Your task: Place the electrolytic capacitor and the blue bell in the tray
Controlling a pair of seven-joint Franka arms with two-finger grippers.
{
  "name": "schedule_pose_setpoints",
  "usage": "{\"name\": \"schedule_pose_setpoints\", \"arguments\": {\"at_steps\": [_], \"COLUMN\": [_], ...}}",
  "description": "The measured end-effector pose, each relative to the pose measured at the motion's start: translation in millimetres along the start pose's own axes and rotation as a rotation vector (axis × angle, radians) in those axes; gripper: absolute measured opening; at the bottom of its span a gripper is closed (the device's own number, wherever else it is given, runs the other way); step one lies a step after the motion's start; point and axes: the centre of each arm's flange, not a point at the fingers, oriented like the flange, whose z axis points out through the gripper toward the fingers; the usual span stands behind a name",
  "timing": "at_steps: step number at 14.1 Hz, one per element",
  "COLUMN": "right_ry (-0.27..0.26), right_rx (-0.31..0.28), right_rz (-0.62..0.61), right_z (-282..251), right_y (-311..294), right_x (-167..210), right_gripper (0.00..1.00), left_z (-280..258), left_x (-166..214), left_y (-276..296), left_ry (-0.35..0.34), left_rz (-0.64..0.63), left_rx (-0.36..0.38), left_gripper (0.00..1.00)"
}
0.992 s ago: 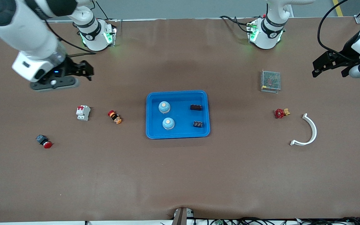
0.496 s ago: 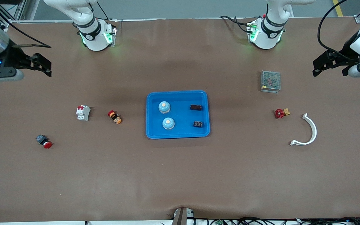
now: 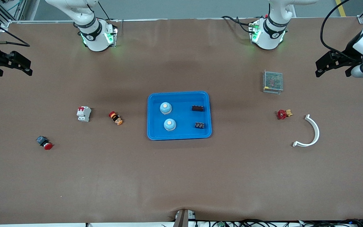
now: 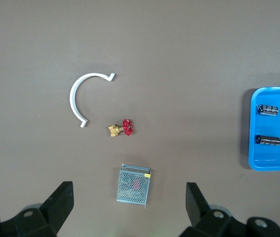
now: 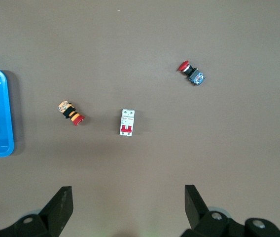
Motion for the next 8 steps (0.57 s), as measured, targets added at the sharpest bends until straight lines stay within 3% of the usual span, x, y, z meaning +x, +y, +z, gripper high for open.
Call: {"name": "schedule_pose_setpoints", "arguments": {"at_steps": [8], "right_ry": [0.019], "right_rx": [0.005], "right_rz": [0.004], "right_z": [1.0], "right_y": [3.2], "right_x": [2.8], "right_gripper": [1.00], "left_z": [0.0], "left_x": [0.0], "left_y": [0.0], "left_ry": [0.000], "left_rz": [0.000], "left_rx": [0.000], "left_gripper": [1.00]}}
